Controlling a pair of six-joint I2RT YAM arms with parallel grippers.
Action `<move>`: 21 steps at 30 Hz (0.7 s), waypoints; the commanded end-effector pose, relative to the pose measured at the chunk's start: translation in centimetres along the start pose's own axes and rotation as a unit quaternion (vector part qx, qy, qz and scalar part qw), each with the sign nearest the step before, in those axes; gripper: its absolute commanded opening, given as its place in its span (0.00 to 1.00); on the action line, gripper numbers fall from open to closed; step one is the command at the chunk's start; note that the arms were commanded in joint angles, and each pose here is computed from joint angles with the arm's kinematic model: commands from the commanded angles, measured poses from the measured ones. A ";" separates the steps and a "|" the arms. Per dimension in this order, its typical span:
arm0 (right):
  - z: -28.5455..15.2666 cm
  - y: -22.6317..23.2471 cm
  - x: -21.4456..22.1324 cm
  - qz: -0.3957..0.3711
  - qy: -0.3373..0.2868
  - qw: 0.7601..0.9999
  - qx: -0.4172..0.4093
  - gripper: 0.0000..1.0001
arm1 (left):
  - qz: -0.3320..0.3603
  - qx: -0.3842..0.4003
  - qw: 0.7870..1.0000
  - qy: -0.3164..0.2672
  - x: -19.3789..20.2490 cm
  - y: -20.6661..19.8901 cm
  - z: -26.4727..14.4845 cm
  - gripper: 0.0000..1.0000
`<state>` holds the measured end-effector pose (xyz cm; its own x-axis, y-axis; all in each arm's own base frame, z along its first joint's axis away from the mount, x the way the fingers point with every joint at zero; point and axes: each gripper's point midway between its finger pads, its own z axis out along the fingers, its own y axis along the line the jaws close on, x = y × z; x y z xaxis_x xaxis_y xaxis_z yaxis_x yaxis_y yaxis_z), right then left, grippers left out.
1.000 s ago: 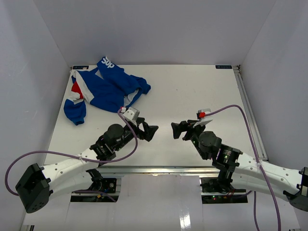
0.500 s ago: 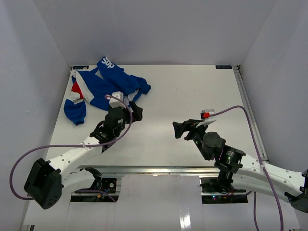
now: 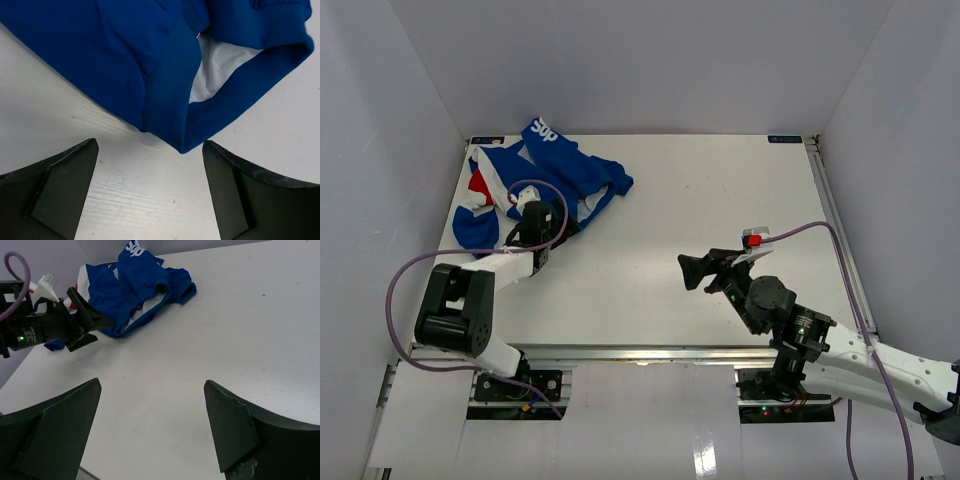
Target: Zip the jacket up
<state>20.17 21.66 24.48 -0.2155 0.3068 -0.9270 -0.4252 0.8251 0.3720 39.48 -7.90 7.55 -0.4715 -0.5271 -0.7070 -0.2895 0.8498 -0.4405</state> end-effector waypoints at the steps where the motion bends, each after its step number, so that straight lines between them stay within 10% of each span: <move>1: -0.2 0.7 -1.5 0.028 -0.025 0.999 -0.013 0.90 | 0.003 0.055 0.998 0.013 0.2 -2.7 2.4 0.94; 5: -0.2 0.5 -1.5 0.027 -0.026 0.999 -0.010 0.90 | 0.012 0.088 0.994 0.063 2.0 -4.1 3.9 0.79; 10: 0.0 0.6 -1.4 0.026 -0.026 0.999 -0.009 0.90 | 0.004 0.073 0.996 0.057 2.6 -2.5 1.7 0.14; 21: -0.3 1.5 -2.3 0.013 -0.029 0.999 -0.032 0.90 | -0.042 0.174 0.984 0.006 5.3 -0.7 -9.7 0.05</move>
<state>19.92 21.96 24.56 -0.2184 0.3068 -0.9264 -0.4466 0.8126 0.3744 32.09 -9.54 8.75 -0.4487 -0.5718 -0.6868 -0.1157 0.7992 -0.5898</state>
